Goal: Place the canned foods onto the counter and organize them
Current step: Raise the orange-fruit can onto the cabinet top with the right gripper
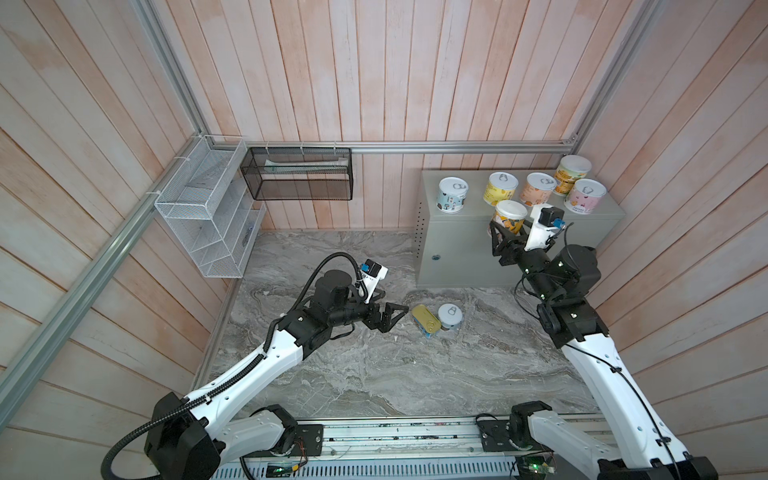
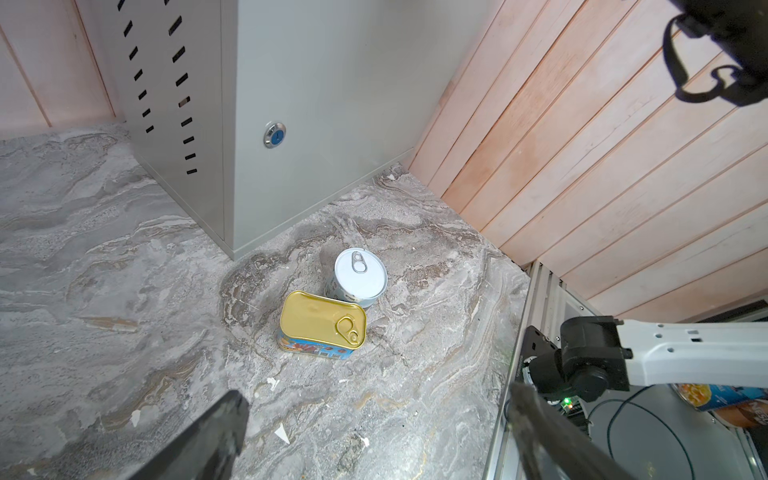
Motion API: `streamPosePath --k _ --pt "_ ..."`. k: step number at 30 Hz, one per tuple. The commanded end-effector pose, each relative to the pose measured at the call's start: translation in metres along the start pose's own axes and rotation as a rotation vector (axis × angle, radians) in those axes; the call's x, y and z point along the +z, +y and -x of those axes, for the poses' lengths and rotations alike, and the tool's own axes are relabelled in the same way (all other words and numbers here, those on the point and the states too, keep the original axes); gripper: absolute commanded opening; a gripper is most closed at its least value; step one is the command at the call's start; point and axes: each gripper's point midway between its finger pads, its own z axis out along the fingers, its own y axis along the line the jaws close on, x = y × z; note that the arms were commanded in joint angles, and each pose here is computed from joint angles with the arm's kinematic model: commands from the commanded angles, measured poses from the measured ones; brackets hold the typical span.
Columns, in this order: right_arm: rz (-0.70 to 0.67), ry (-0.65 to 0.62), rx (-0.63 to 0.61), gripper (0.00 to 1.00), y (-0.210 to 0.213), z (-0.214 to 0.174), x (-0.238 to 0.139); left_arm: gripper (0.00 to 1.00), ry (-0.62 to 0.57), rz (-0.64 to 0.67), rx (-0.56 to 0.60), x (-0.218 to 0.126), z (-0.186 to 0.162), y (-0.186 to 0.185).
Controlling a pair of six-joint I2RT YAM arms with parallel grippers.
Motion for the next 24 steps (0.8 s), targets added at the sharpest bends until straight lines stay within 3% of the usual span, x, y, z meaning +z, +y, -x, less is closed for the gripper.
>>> streamPosePath --k 1,24 --pt "0.021 -0.121 -0.055 0.51 0.003 0.046 0.001 1.00 -0.051 -0.018 0.002 -0.005 0.008 -0.004" --pt "-0.151 -0.045 -0.074 0.51 -0.072 0.020 0.074 1.00 -0.059 0.010 -0.011 0.000 0.010 0.003"
